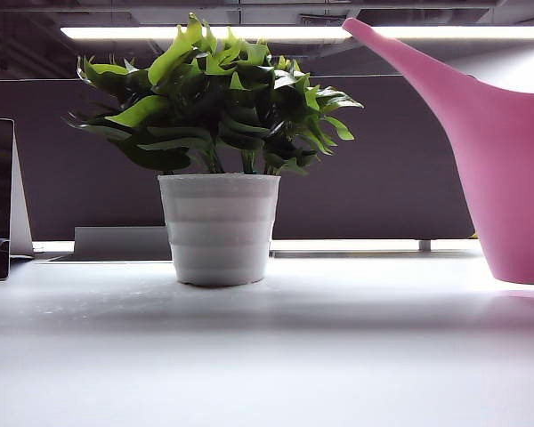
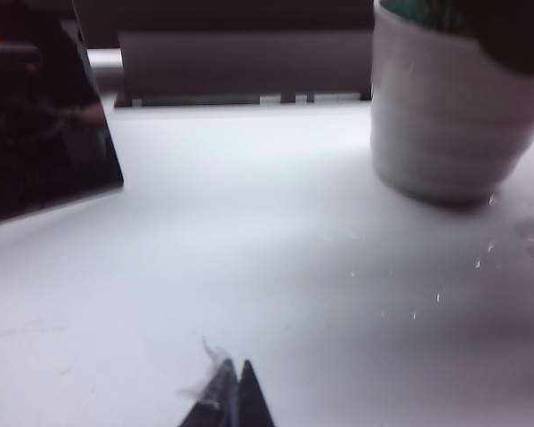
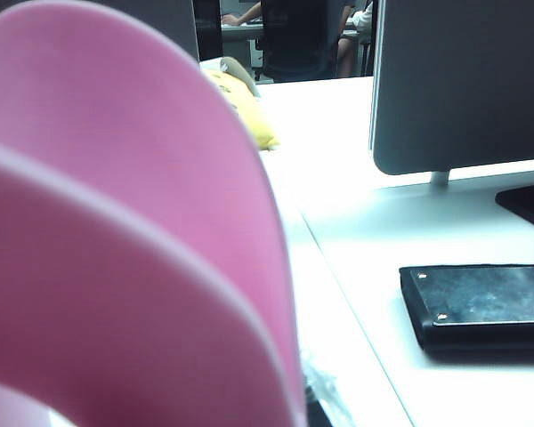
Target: Pick up the watering can from the table, water the potted plant, and put the can back.
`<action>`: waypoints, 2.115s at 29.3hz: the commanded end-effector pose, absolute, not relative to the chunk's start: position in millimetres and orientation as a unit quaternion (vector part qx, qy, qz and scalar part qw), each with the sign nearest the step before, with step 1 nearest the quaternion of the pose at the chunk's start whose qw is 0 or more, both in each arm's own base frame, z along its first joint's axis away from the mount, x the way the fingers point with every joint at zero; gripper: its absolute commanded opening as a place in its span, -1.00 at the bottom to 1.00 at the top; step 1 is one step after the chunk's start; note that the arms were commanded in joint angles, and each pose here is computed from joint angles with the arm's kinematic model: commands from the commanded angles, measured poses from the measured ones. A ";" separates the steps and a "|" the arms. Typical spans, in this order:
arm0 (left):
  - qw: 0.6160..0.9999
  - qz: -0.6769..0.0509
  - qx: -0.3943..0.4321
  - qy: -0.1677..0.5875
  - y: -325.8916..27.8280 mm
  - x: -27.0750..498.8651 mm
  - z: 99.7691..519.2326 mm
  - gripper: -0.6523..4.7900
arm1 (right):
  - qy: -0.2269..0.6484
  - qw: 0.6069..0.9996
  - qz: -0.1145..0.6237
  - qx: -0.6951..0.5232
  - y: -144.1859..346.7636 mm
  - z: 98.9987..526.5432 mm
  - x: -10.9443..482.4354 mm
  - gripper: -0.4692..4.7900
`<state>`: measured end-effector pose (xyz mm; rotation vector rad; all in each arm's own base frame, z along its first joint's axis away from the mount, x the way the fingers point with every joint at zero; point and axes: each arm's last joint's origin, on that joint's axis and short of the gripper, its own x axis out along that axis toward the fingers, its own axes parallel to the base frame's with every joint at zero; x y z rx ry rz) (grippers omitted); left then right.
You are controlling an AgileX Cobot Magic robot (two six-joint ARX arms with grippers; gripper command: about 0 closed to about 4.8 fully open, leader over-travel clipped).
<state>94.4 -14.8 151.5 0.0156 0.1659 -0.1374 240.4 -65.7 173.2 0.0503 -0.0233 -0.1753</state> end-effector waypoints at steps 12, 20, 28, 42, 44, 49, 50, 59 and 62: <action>0.994 -0.071 0.008 0.086 -15.1 94.8 149.1 -0.78 | -0.020 0.997 -0.080 0.008 -66.2 168.8 245.7 -0.83; 0.994 -0.071 0.008 0.086 -15.1 94.8 149.0 -0.78 | -0.019 0.997 -0.080 0.008 -66.2 168.4 245.7 -0.42; 0.994 -0.071 0.008 0.086 -15.1 94.8 149.0 -0.78 | 0.005 0.997 -0.082 0.013 -63.7 156.4 236.0 -0.22; 0.994 -0.063 0.007 0.086 -13.6 95.0 149.0 -0.78 | -0.028 0.996 -0.083 0.027 -55.0 144.9 204.2 0.07; 0.995 -0.040 0.005 0.086 -9.1 95.5 149.0 -0.78 | -0.024 0.995 -0.085 0.044 -52.4 142.5 194.9 0.04; 0.996 0.021 0.000 0.087 2.5 95.9 149.0 -0.78 | -0.006 0.992 -0.035 0.120 -42.7 133.7 176.8 -0.84; 0.996 0.028 0.000 0.087 3.9 95.9 149.0 -0.78 | 0.001 0.991 -0.006 0.131 -38.8 132.2 175.3 -0.84; 0.996 0.031 -0.001 0.087 4.4 95.9 149.0 -0.78 | 0.015 0.986 0.073 0.148 -31.5 131.6 175.2 -0.84; 0.996 0.031 -0.001 0.087 4.4 95.9 149.0 -0.78 | 0.016 0.986 0.072 0.148 -31.7 131.2 175.2 -0.84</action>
